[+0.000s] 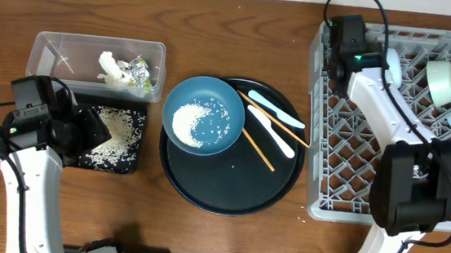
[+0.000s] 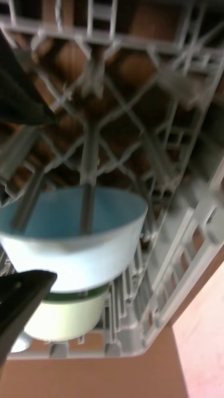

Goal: Sort waste into correct bins and load items into the dishwasher rack
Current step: 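Open the right gripper and withdraw it above the rack, then reach the left gripper to the blue bowl, grasp its rim and tilt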

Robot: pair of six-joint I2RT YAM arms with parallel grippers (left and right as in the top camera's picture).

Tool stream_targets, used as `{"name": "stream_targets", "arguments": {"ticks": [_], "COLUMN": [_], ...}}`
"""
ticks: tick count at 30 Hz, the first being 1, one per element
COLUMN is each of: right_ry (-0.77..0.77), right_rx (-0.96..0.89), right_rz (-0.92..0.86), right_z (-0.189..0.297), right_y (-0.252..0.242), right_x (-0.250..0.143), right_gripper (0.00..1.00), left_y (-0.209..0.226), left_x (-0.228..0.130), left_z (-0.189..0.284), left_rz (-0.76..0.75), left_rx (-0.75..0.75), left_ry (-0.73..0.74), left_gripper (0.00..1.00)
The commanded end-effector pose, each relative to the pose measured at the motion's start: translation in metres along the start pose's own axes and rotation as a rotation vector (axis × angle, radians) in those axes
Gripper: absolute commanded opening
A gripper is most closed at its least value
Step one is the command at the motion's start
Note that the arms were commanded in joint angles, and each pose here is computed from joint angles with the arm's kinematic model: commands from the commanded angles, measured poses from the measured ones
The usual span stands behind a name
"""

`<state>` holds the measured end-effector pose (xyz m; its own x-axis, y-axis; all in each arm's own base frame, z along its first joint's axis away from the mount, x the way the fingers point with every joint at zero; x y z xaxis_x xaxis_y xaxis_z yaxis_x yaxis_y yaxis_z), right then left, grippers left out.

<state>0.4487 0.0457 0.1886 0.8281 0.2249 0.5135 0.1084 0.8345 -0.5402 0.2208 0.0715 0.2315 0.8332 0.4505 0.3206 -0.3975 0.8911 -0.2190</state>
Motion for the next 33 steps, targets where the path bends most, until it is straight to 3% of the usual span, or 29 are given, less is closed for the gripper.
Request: {"name": "stream_targets", "arguments": {"ticks": [1,7,12,16,23,29,33], "right_ry": [-0.027,-0.075,-0.029,0.061,0.157,0.156,0.183], "right_rx": [0.033,0.203,0.563,0.765,0.757,0.729,0.708], "right_rz": [-0.130,-0.168,-0.131,-0.152,-0.236,-0.309,-0.343], "right_z": [0.015,0.056,0.100,0.124,0.151,0.166,0.166], "right_y": [0.000,-0.017,-0.016,-0.016,-0.044,-0.083,-0.098], "right_x": [0.004,0.011,-0.001,-0.015,-0.035,-0.049,-0.057], "right_gripper": [0.74,0.75,0.76,0.75,0.80,0.99,0.99], "left_y": [0.002,0.002,0.002,0.000,-0.032,-0.104,-0.152], "left_x": [0.000,0.000,0.000,0.000,-0.003,-0.014,-0.029], "left_z": [0.000,0.000,0.000,0.000,-0.004,-0.008,-0.016], "left_rz": [0.000,0.000,0.000,-0.007,-0.140,-0.423,-0.598], "left_rx": [0.011,0.011,0.011,0.008,-0.049,-0.172,-0.221], "left_ry": [0.000,0.000,0.000,0.001,0.002,-0.073,-0.132], "left_gripper": [0.61,0.61,0.61,0.67,0.71,0.72,0.75]}}
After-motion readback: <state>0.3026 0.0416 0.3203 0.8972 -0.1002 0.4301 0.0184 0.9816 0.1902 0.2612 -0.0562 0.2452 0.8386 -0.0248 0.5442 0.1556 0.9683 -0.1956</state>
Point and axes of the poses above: each gripper's point midway between its finger pads, its own z axis back along the fingers, its own y axis along the line the jaws close on, x = y × z, the point moved 10 cm from there along z, back along the fingers, and after that the axes turned 9 degrees about -z, right-handed, at the moved point
